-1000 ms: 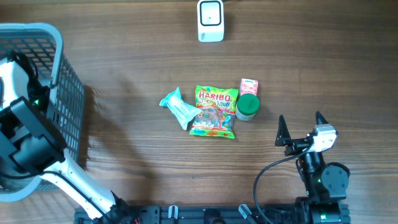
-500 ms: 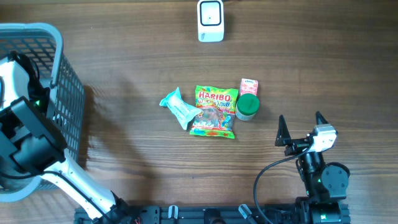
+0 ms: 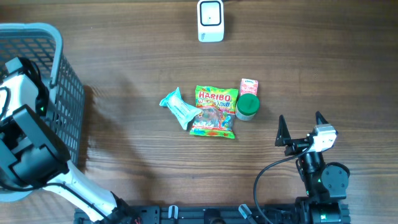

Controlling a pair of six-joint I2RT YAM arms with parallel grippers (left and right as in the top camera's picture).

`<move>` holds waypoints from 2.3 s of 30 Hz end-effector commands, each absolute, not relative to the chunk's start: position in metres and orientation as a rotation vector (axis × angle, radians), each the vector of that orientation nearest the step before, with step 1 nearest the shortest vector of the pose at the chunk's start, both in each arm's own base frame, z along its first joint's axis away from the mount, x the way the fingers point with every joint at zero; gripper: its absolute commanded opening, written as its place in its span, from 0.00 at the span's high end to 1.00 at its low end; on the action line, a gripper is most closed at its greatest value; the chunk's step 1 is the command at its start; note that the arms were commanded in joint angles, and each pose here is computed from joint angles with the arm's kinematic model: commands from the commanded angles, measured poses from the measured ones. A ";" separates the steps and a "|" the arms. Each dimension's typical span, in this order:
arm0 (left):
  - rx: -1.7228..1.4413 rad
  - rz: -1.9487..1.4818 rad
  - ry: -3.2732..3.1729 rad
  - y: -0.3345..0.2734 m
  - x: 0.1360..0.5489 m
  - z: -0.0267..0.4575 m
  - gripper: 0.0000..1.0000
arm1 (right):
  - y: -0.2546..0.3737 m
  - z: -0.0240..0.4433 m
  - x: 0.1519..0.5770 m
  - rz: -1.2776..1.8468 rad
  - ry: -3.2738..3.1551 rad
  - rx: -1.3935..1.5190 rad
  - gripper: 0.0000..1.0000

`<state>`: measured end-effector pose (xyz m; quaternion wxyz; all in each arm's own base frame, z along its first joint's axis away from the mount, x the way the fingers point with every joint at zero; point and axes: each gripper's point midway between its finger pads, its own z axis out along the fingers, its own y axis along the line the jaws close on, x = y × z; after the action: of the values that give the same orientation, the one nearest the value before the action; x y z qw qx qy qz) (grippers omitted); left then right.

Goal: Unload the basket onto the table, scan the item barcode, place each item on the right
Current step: 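Reach into the basket and grasp the white Hansaplast pouch, then carry the Hansaplast pouch to the table and release it below the Haribo bag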

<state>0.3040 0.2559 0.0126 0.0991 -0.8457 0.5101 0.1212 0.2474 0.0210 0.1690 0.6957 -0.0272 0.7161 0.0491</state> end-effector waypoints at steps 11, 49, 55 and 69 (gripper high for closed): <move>-2.625 0.157 1.765 0.224 0.315 -0.004 0.42 | 0.019 0.170 0.247 0.113 1.594 -0.042 0.00; -1.215 0.108 2.794 -0.145 0.236 0.010 0.23 | 0.019 0.170 0.247 0.113 1.594 -0.042 0.00; -1.131 -0.120 2.464 -0.157 0.325 0.122 0.00 | 0.019 0.170 0.247 0.113 1.594 -0.042 0.00; -0.686 0.003 1.334 0.008 0.261 0.582 0.00 | 0.019 0.170 0.247 0.113 1.594 -0.041 0.00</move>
<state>0.3093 -0.0356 0.5326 0.6825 -0.3424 0.6415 -0.0745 0.2475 0.0210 0.1688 0.6954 -0.0272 0.7164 0.0491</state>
